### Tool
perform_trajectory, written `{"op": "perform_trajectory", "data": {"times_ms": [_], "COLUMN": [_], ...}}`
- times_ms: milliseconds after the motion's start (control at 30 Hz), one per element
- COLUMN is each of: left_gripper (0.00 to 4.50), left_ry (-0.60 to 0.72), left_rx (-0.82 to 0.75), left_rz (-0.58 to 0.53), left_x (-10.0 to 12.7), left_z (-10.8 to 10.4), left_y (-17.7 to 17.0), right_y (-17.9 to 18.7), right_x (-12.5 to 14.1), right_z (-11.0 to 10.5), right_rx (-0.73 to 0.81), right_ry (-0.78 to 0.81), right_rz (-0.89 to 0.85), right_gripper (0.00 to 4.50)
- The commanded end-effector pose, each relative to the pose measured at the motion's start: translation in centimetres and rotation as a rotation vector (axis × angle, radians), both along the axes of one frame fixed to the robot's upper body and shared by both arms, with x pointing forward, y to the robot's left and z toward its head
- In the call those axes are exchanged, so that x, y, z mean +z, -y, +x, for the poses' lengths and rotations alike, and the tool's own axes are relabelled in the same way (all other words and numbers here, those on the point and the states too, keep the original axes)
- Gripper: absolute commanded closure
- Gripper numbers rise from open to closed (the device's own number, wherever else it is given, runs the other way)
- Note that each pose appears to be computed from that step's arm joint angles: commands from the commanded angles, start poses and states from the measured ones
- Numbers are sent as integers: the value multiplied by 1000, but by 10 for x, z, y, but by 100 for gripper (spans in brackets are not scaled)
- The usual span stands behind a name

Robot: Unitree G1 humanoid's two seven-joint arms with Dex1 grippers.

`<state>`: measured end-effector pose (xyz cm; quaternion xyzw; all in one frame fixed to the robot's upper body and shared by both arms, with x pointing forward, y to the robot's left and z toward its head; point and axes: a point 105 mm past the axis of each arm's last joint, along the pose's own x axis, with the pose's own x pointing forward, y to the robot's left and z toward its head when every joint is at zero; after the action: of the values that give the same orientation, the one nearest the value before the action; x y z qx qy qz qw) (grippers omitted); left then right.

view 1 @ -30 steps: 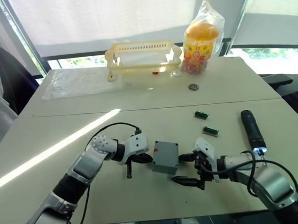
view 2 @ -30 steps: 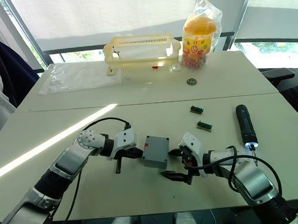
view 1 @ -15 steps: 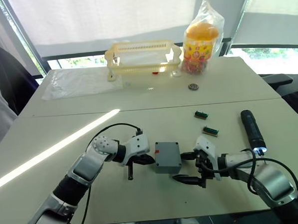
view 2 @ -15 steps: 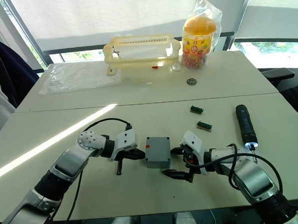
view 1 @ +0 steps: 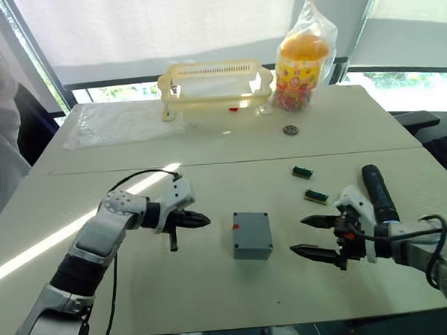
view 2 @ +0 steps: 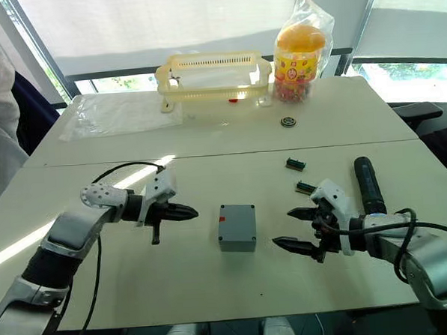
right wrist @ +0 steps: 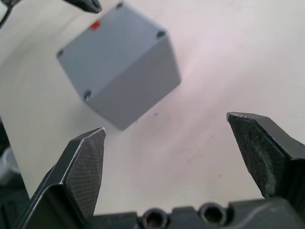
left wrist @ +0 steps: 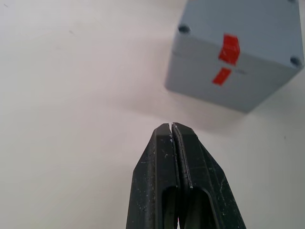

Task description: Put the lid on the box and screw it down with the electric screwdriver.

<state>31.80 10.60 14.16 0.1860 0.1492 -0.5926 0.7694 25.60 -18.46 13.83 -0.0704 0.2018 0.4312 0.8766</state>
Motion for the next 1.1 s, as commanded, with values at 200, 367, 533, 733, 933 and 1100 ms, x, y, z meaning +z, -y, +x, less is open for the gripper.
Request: {"op": "perform_trajectory", "data": {"times_ms": [200,367,533,733,933,1100], "left_gripper": [450,450,450,450,450,450], "left_ry": [73,86,112,118,128,139], "left_rx": [-109,-149,-209,-207,-207,-196], "left_rz": [-177,-212,-171,-154,-126,-99], "left_x": [43,47,38,36,36,37], "left_z": [-2,-6,-18,-20,-24,-25], "left_y": [49,68,84,84,79,73], "right_y": [22,30,40,45,42,44], "right_x": [26,21,13,1,-6,-11], "right_z": [53,71,90,98,99,101], "right_rx": [-281,-337,-406,-433,-431,-440], "right_ry": [218,267,290,275,261,254], "right_rz": [70,35,31,41,48,45], "right_gripper": [29,240,288,288,288,288]}}
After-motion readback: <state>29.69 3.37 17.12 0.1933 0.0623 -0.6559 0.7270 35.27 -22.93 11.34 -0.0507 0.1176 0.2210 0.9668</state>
